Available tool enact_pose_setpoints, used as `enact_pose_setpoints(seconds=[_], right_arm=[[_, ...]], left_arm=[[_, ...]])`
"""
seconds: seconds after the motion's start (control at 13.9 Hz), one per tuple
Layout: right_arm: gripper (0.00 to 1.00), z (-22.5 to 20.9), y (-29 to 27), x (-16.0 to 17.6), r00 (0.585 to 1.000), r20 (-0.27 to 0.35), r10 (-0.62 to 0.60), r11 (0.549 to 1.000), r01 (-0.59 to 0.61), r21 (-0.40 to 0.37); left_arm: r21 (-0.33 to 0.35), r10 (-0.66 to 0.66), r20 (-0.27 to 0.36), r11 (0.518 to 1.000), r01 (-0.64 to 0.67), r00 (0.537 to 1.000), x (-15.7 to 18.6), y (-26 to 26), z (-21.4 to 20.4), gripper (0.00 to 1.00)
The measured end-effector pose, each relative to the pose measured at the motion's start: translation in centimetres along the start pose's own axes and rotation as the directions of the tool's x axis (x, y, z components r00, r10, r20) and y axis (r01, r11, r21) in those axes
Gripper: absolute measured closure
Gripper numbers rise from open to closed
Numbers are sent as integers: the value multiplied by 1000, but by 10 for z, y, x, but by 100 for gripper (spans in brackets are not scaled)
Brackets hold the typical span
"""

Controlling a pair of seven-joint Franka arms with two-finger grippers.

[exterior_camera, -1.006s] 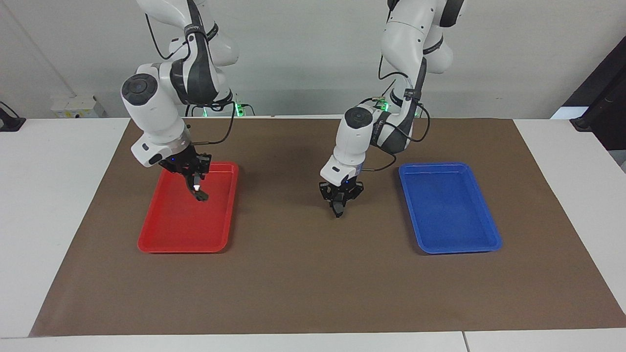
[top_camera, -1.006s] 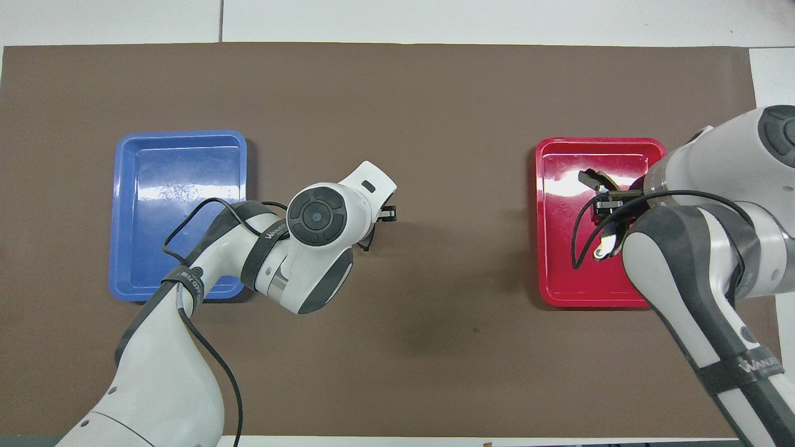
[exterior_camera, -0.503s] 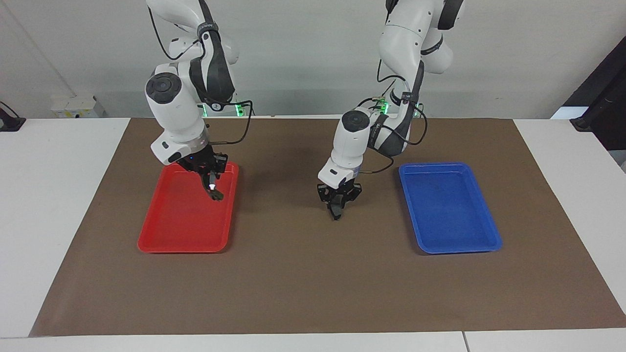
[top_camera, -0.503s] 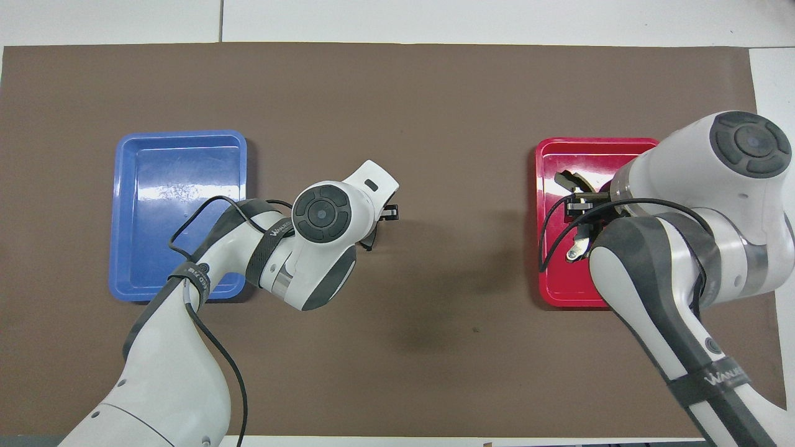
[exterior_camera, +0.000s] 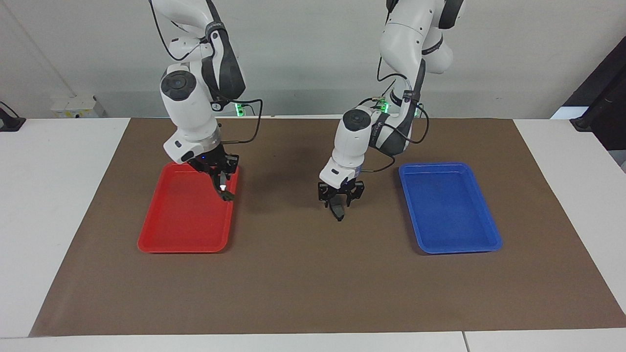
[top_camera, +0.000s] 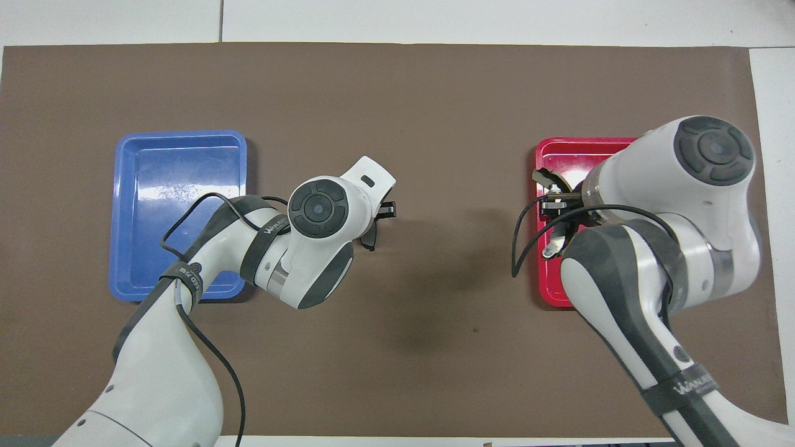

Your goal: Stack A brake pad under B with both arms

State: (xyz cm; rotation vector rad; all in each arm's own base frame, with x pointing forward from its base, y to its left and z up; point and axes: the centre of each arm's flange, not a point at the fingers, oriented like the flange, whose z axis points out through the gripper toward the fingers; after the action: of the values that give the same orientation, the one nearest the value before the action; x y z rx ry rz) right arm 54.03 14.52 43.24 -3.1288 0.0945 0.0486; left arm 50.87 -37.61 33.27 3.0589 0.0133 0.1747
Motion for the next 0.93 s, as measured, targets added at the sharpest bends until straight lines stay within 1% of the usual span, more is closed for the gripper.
enact_pose_setpoints(seconds=[0.07,0.14,0.29,0.43,0.72,0.86,0.93], right_arm=[[56,3,-23,-2,1000,-9,-21,1000,21,6],[56,8,-39,-3,999,-14,-39,999,39,11],[56,17,-63,-4,997,-14,-77,997,77,18],[56,25,-97,1,992,-13,-126,991,127,31],[56,51,-182,20,973,-18,-232,970,233,70],[56,72,-216,22,959,-23,-283,957,284,64],[56,81,-228,22,952,-39,-305,950,306,60]], left_arm=[[17,-13,18,1000,13,1000,5,-11,-18,11],[34,-10,36,999,9,999,12,-27,-39,2],[56,42,73,997,-46,996,26,-69,-78,1],[63,101,102,992,-108,990,41,-118,-110,1],[52,228,176,969,-240,958,69,-221,-157,1],[38,273,184,958,-284,944,81,-274,-177,1],[32,289,183,953,-300,940,83,-299,-187,1]])
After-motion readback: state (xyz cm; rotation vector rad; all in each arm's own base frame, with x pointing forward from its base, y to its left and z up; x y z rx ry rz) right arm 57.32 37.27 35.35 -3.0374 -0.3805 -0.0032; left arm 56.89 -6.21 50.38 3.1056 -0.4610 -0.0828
